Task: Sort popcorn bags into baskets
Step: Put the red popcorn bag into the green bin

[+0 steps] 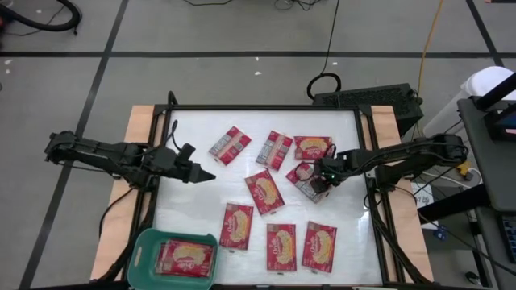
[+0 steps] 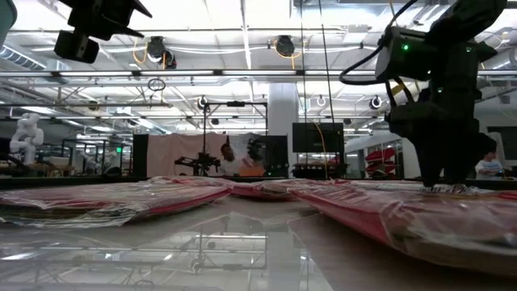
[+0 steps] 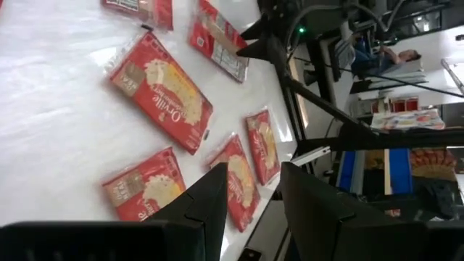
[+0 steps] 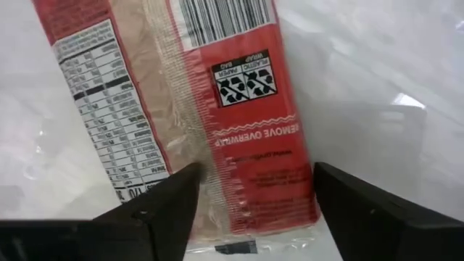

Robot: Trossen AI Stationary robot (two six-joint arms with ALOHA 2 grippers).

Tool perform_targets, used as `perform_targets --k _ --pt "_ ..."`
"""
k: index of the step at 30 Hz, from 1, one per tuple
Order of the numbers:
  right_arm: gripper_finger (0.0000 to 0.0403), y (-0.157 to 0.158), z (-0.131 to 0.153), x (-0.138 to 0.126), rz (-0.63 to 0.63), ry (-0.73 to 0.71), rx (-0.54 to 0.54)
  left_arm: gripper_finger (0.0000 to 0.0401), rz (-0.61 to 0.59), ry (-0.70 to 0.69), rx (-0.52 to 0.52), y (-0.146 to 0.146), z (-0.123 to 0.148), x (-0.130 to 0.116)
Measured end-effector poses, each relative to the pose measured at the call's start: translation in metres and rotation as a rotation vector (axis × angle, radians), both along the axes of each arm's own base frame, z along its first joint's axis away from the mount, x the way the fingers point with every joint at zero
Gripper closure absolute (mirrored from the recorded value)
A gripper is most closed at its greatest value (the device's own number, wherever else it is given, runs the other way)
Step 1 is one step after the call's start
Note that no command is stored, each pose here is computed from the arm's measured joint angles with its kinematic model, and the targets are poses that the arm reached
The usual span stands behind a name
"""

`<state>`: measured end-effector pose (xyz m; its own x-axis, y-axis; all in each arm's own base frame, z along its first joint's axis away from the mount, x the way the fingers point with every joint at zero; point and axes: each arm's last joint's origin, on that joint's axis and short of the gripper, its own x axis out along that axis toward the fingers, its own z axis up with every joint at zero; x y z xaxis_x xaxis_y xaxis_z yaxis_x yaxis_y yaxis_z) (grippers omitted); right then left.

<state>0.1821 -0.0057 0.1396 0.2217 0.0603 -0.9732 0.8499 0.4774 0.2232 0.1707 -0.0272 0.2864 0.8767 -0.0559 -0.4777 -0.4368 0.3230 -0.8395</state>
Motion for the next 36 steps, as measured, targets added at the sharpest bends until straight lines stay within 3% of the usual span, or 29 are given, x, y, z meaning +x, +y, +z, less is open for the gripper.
perform_targets --k 7,14,19,31,36 --pt "0.0231 0.002 -0.010 0.005 -0.003 0.040 0.008 0.0270 -0.010 0.020 0.019 -0.001 -0.003 0.004" --pt "0.0333 0.003 -0.004 0.009 -0.014 -0.054 0.059 0.0270 -0.022 0.021 0.046 -0.001 -0.004 0.005" --pt "0.0384 0.004 -0.001 0.016 -0.003 -0.137 0.094 0.0270 -0.012 0.020 0.064 0.003 -0.004 0.005" --pt "0.0395 0.006 0.023 0.040 -0.037 -0.484 0.224 0.0270 -0.043 -0.090 0.179 0.010 0.005 0.011" --pt "0.0395 0.008 0.042 0.049 -0.057 -0.656 0.346 0.0269 -0.100 -0.172 0.317 0.010 0.012 0.014"
